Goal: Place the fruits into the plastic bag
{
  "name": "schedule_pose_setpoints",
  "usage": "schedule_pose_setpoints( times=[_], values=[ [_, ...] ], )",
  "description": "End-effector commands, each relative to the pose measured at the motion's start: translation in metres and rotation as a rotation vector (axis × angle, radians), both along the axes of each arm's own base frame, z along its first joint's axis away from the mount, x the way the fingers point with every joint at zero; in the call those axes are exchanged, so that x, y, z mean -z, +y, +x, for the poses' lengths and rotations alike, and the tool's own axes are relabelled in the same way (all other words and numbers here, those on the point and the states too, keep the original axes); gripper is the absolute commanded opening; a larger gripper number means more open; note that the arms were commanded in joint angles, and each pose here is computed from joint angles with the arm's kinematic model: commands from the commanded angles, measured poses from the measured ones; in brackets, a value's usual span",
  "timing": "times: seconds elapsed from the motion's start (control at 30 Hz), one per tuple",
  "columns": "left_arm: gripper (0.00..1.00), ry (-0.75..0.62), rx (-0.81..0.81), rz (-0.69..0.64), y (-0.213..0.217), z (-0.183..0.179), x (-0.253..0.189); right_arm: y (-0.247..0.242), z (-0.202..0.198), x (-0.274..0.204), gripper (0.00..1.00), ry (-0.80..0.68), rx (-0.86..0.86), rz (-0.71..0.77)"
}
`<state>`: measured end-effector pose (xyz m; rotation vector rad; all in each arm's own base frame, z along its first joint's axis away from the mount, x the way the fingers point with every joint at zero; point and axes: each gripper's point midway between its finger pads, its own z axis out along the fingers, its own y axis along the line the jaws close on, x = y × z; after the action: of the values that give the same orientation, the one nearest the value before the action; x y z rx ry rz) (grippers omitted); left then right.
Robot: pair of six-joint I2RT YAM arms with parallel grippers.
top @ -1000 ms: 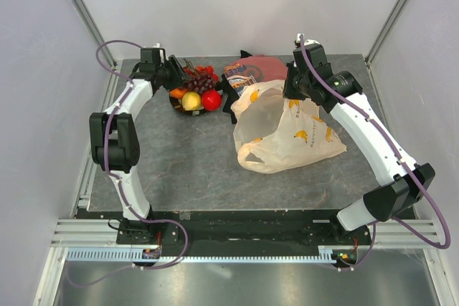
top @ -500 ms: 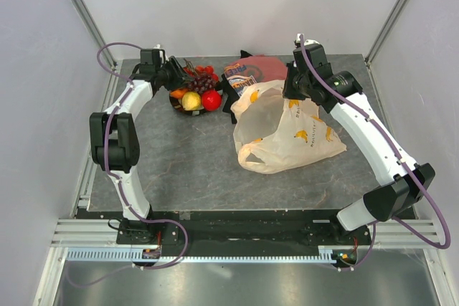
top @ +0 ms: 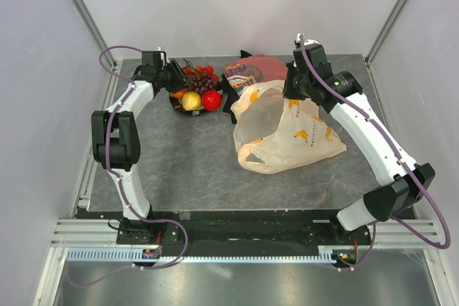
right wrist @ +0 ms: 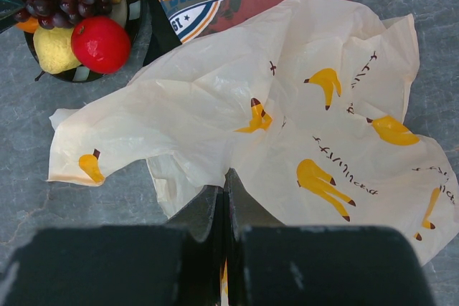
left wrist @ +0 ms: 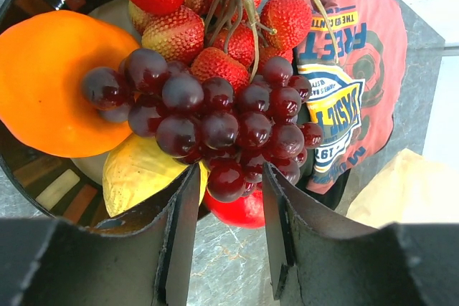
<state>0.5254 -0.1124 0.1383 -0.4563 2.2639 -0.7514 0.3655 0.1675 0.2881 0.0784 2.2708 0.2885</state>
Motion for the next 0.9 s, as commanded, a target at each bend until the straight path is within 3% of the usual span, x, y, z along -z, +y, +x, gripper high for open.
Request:
schedule_pose_setpoints(
  times=[0.0, 0.43, 0.73, 0.87],
  values=[
    [0.46, -0.007, -0.003, -0.035, -0.003, 0.004, 0.000, 0.002, 0.005, -0.022, 0.00, -0.067, 0.003, 0.037],
    [0.24, -0.013, -0.007, -0.051, -0.004, 0.007, -0.002, 0.002, 0.006, -0.020, 0.00, -0.063, 0.005, 0.035],
    [0.05, -0.060, 0.011, -0.065, -0.008, 0.011, -0.025, 0.000, 0.005, -0.022, 0.00, -0.070, 0.009, 0.034],
    [0.02, -0.102, 0.016, -0.062, -0.007, 0.013, -0.040, 0.000, 0.004, -0.022, 0.00, -0.071, 0.011, 0.034]
  ],
)
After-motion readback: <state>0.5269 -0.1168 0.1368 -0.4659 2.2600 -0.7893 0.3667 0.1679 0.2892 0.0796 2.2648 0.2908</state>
